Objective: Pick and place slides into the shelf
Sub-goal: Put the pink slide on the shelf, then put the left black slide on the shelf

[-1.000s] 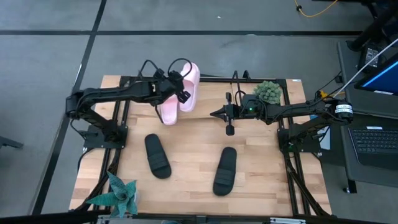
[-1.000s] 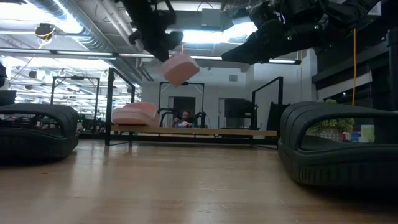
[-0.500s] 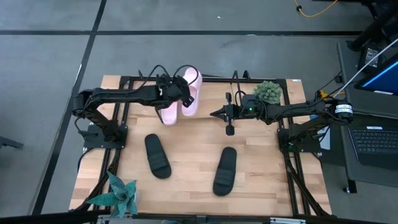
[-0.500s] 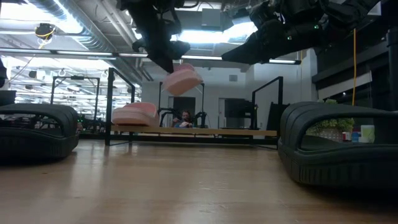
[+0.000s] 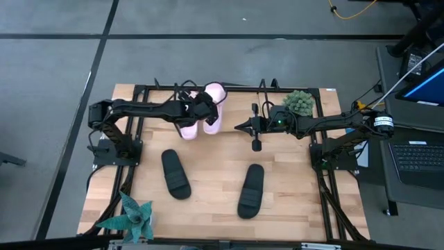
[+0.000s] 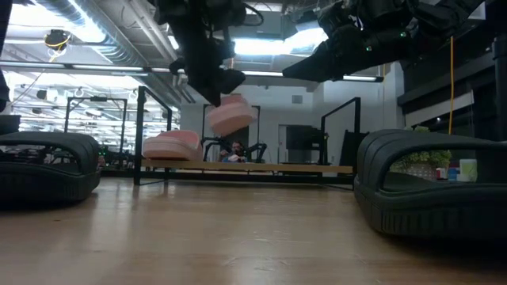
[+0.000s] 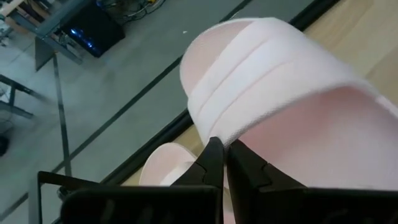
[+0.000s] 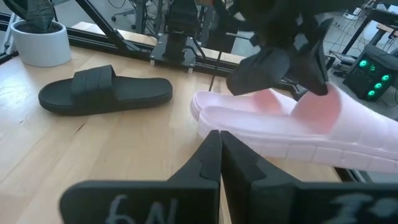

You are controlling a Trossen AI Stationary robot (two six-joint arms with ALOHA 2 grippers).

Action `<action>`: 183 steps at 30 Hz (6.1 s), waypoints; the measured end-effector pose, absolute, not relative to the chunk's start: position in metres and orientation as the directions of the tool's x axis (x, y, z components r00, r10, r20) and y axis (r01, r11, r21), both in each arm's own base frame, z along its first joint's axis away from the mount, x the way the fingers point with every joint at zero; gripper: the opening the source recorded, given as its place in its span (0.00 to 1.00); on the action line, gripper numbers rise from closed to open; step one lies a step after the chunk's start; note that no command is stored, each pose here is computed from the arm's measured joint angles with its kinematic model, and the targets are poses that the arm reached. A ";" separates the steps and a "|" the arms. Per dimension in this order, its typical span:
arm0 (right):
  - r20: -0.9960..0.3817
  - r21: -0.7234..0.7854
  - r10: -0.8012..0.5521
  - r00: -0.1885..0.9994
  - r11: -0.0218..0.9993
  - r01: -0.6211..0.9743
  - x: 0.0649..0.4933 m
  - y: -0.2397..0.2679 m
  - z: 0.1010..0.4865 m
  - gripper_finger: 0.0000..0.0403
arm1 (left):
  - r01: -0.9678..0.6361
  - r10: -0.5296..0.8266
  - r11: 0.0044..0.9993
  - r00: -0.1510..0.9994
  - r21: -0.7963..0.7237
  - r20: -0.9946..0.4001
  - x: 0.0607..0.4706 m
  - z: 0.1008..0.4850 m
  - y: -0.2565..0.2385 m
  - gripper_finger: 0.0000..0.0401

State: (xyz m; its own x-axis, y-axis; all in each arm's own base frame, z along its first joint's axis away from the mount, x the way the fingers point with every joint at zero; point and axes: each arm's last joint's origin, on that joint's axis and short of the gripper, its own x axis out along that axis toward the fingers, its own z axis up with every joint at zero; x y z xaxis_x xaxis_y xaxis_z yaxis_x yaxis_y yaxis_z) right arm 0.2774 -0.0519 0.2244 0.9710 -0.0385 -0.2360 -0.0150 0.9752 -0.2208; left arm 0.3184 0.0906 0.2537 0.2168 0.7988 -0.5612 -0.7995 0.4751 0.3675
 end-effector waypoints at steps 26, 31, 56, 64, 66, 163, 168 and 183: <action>-0.238 -0.218 -0.038 0.971 0.976 -0.015 0.277 -0.052 0.224 0.02 | -0.783 0.771 0.470 0.140 0.407 -0.621 0.311 0.227 0.089 0.00; -0.238 -0.216 -0.038 0.971 0.976 -0.015 0.277 -0.052 0.224 0.02 | -0.782 0.766 0.476 0.145 0.402 -0.627 0.311 0.227 0.089 0.00; -0.237 -0.216 -0.033 0.971 0.976 -0.020 0.278 -0.050 0.224 0.02 | -0.741 0.737 0.529 0.161 0.413 -0.656 0.312 0.224 0.088 0.01; -0.223 -0.219 -0.020 0.975 0.975 -0.030 0.279 -0.047 0.226 0.02 | -0.741 0.737 0.530 0.161 0.413 -0.656 0.312 0.224 0.088 0.09; -0.222 -0.220 -0.018 0.975 0.975 -0.032 0.279 -0.046 0.226 0.02 | -0.741 0.737 0.530 0.161 0.413 -0.656 0.312 0.224 0.088 0.10; -0.215 -0.164 0.080 0.973 0.979 -0.117 0.270 -0.037 0.238 0.02 | -0.500 0.566 0.819 0.785 0.282 -0.252 0.296 0.280 -0.048 0.00; -0.148 -0.200 0.099 0.984 0.971 -0.128 0.260 -0.030 0.268 0.02 | -0.492 0.525 0.850 0.823 0.191 -0.217 0.269 0.282 -0.058 0.00; -0.353 -0.112 0.178 0.919 0.967 -0.230 0.227 0.013 0.289 0.02 | 0.004 0.001 1.000 0.947 0.015 -0.323 0.240 0.264 -0.077 0.00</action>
